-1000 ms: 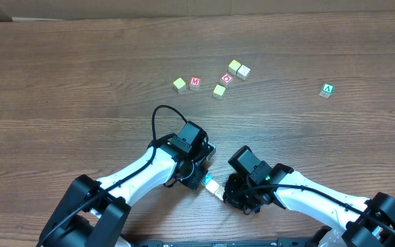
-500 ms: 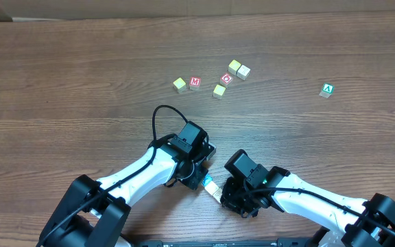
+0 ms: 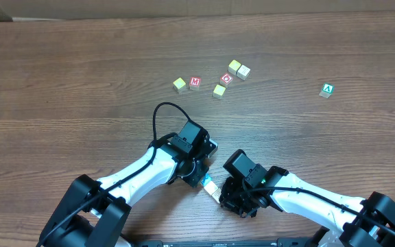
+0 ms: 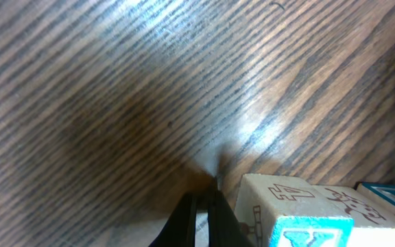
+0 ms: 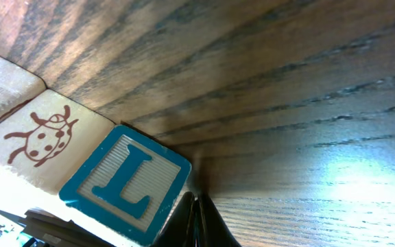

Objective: Flip 3 blocks

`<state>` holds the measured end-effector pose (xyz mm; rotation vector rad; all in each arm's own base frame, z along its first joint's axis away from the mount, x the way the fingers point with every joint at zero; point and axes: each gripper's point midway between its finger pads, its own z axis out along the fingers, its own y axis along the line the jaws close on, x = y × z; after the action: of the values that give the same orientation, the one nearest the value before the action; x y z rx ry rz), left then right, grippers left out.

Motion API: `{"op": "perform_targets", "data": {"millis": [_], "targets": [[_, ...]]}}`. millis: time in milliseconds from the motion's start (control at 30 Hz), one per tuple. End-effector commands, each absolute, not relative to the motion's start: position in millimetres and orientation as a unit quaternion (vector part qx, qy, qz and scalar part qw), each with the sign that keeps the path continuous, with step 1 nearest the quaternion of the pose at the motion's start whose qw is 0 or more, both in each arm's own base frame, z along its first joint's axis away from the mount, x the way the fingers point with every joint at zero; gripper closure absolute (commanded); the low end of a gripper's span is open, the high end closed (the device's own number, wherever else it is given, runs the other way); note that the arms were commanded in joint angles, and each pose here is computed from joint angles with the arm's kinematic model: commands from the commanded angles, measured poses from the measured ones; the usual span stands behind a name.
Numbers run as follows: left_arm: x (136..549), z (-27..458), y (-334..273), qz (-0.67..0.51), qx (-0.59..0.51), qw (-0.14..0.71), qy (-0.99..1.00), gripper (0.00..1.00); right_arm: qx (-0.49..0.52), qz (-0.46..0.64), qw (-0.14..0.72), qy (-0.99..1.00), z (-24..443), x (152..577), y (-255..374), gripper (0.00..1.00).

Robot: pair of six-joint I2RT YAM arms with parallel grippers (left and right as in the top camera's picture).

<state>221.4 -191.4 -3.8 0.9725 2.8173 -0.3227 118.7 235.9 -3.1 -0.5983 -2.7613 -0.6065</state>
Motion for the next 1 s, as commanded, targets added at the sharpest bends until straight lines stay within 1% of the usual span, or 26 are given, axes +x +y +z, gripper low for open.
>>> {"op": "perform_targets", "data": {"millis": [0,700,967], "targets": [[218,-21,-174,-0.064,0.338,0.058,0.937,0.96,-0.220,-0.184,0.120,-0.950,-13,118,230,0.96],[219,-21,-178,-0.072,0.339,0.061,0.936,0.96,-0.235,-0.197,0.114,-0.945,-11,120,240,0.96],[216,-19,-191,-0.077,0.358,0.072,0.928,0.96,-0.235,-0.198,0.113,-0.945,-11,120,240,0.96]]}}
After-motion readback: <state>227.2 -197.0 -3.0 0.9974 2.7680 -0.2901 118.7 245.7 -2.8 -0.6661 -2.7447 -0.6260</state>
